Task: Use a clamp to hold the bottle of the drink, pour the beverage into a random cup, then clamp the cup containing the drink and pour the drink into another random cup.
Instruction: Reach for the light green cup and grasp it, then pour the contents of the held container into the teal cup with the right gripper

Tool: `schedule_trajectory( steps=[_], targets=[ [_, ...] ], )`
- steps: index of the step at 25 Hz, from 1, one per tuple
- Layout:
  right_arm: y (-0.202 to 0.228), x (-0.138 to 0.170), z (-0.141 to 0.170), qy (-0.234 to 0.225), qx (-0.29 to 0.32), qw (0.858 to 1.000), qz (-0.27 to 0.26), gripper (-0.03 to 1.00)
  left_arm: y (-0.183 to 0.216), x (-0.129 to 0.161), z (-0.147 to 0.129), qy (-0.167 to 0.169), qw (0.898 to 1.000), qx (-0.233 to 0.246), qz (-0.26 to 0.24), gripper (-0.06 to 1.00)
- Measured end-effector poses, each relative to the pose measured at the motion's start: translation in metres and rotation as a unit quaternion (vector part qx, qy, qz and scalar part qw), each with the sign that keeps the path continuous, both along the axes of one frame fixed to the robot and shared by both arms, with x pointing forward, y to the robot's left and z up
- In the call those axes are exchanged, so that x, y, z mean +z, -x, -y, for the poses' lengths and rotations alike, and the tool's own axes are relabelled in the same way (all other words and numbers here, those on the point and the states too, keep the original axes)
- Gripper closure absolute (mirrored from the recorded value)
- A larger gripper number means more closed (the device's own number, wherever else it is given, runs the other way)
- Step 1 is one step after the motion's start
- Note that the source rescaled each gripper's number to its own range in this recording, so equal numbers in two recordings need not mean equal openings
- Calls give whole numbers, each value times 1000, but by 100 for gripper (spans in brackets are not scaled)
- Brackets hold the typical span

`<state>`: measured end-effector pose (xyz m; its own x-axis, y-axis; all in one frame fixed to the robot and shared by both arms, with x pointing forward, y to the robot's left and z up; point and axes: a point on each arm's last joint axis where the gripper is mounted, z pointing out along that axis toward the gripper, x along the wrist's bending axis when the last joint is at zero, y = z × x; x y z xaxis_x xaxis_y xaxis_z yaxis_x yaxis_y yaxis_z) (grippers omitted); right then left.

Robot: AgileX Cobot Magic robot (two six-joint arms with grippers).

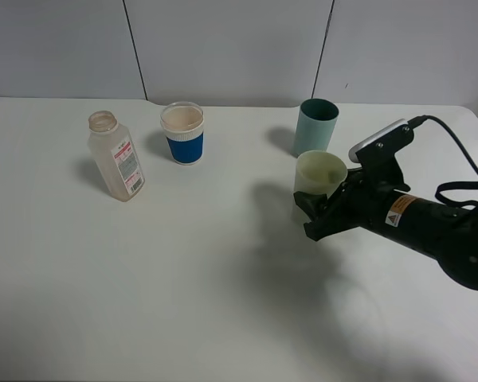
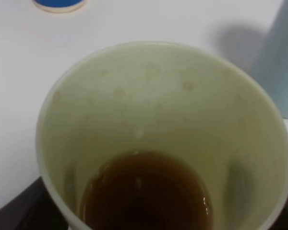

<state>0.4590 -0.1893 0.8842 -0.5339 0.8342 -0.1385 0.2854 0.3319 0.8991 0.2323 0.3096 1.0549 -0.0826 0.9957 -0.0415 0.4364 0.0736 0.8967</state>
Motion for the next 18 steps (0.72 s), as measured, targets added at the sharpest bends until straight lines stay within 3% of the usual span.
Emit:
schedule_trajectory(
  steps=[6, 18],
  targets=[
    [6, 35, 7, -17, -28, 999, 2, 93, 0, 0, 0, 0, 1000, 0, 0, -6],
    [-27, 111, 25, -28, -80, 993, -79, 93, 0, 0, 0, 0, 1000, 0, 0, -6]
  ],
)
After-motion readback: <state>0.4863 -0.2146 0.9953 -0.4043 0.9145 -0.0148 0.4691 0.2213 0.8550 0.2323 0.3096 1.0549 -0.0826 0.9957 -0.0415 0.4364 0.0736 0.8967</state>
